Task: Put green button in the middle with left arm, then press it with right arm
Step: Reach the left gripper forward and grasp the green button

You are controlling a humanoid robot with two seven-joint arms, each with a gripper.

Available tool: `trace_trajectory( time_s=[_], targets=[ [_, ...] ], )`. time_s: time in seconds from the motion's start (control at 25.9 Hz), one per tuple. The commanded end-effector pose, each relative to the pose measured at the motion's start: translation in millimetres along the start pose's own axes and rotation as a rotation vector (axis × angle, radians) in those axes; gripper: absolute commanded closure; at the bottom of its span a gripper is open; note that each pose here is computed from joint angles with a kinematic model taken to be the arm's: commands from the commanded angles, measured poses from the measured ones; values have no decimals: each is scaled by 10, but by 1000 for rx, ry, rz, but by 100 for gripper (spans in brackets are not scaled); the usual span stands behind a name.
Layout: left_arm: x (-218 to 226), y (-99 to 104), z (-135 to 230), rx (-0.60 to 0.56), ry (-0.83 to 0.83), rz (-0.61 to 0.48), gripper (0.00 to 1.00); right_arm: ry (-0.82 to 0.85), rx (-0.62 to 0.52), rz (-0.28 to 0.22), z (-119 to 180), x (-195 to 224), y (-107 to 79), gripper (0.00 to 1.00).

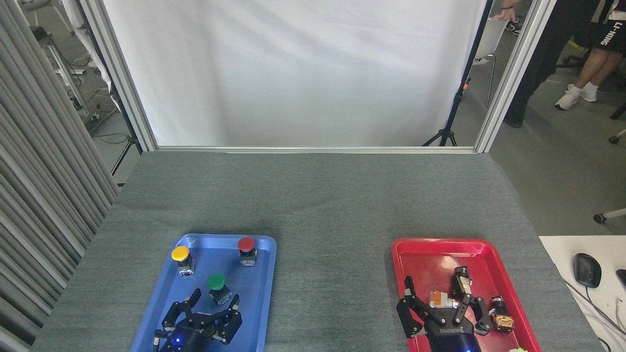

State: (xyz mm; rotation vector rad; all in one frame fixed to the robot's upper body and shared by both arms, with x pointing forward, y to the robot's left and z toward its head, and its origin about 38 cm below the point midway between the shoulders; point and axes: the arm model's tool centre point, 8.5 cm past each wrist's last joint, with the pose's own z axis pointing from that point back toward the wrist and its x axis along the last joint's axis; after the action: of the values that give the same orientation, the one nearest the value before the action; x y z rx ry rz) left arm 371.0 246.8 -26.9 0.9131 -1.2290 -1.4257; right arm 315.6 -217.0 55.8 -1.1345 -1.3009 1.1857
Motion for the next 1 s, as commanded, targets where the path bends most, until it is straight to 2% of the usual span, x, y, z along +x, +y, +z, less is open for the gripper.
trace_trajectory(
  time_s=[0.0, 0.19, 0.35, 0.46, 0.62, 0.66, 0.77, 0.81, 0.97],
  targets=[
    [36, -64, -24, -23, -13, -1, 1, -26, 5, -1, 36, 27, 18, 0],
    [55, -62, -28, -9, -2, 4, 2, 0, -1, 6, 17, -36, -16, 1],
    [48, -44, -36, -2, -2, 2, 13, 14, 11, -4, 15, -63, 34, 1],
    [29, -36, -53, -2, 12, 1, 13, 29, 24, -48, 4, -84, 83, 1],
    [-38, 4, -162, -9, 32, -1, 17, 31, 25, -63, 0, -25, 95, 1],
    [-38, 5, -167, -15, 32, -2, 21, 33, 29, -74, 6, 31, 110, 2],
    [-50, -19, -150, -22, 29, -6, 34, 22, 59, -57, 36, 55, 205, 2],
    [-53, -39, -133, -27, 26, -6, 43, 17, 70, -48, 24, 94, 242, 1],
    [-39, -74, -64, -27, -29, -10, 85, 28, 73, 29, -60, 115, 183, 1]
  ],
)
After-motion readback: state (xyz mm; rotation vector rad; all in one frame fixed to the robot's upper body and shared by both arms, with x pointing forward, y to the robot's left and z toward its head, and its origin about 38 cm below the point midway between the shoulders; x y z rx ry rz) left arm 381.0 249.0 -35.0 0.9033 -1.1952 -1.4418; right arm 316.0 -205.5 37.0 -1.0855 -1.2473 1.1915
